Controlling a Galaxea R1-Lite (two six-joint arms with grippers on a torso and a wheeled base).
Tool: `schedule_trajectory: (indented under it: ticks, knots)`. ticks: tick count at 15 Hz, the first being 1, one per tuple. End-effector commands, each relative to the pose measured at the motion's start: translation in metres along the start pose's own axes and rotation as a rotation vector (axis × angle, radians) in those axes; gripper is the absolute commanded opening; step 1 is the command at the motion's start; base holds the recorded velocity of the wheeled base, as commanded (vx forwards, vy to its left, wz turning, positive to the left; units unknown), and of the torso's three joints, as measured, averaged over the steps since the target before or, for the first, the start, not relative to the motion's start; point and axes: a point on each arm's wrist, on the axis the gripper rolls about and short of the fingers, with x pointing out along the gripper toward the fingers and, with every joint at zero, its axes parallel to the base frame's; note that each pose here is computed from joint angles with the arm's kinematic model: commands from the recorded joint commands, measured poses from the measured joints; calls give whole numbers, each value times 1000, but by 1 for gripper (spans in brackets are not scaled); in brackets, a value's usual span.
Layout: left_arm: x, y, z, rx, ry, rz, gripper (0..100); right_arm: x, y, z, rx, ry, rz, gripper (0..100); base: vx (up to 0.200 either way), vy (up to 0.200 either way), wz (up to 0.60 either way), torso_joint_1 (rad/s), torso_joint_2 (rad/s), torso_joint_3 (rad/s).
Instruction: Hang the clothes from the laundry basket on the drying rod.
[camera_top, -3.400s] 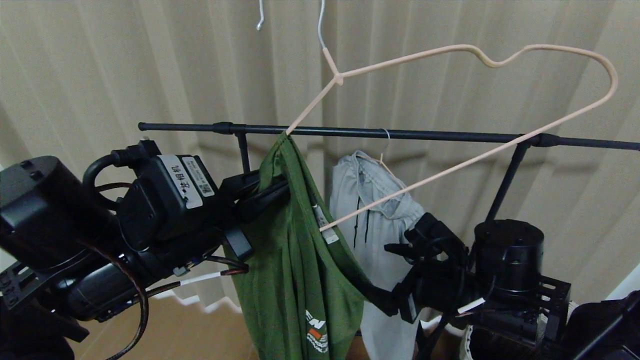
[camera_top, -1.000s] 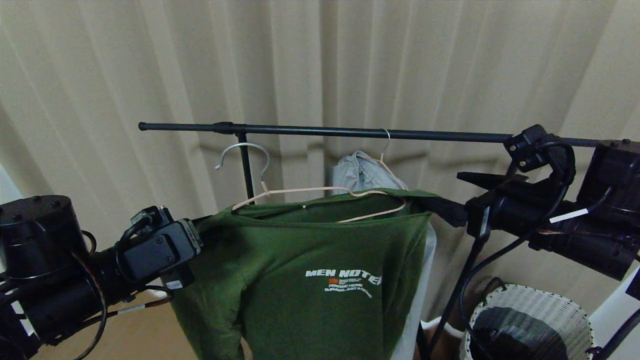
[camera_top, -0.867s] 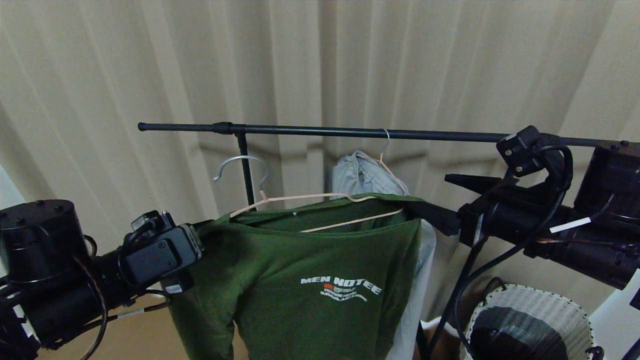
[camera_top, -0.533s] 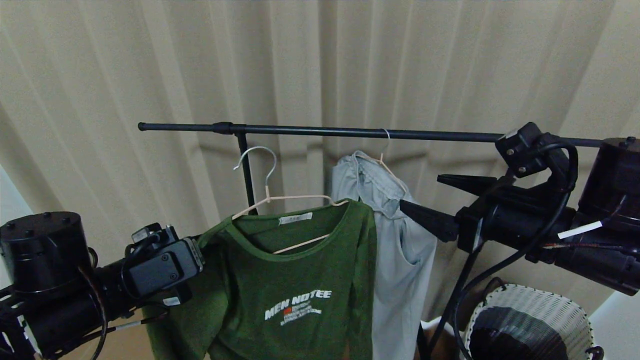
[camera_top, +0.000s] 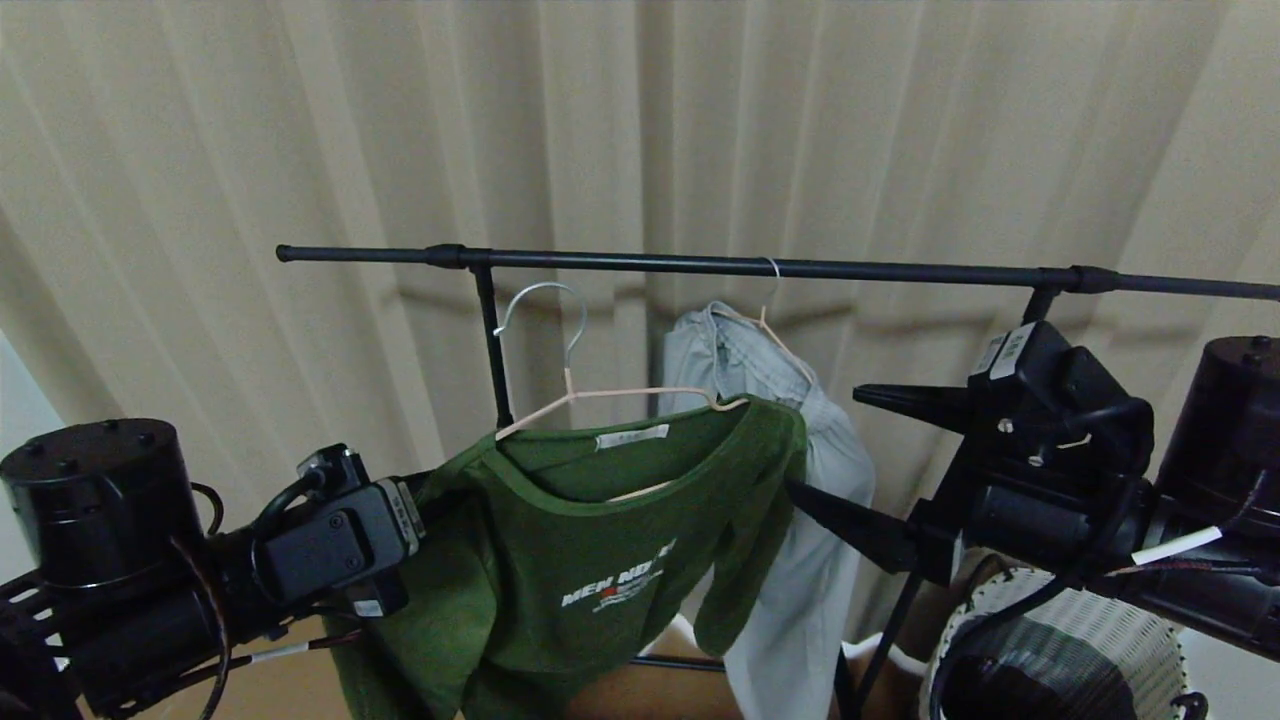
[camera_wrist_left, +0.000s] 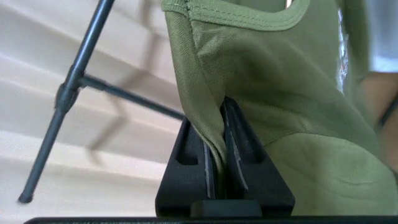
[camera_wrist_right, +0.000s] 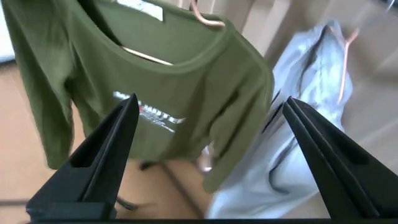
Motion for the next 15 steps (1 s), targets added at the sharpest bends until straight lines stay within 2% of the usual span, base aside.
schedule_trajectory:
  ticks: [1,4,8,15]
  knots:
    - [2,-6,6,-2,-28,-30,0,10,5,-1,-62,-26,16,100,0,0,0,0,0,0]
    - [7,-12,14,-25,-62,-63,0,25,11,-1,-100,-35,44,100,0,0,0,0,0,0]
    - [7,-16,20,-17,-87,-81,0,46,9,3,-122,-40,36,100,0,0,0,0,0,0]
    - [5,-20,28,-8,-122,-96,0,63,4,-3,-115,-10,7,100,0,0,0,0,0,0]
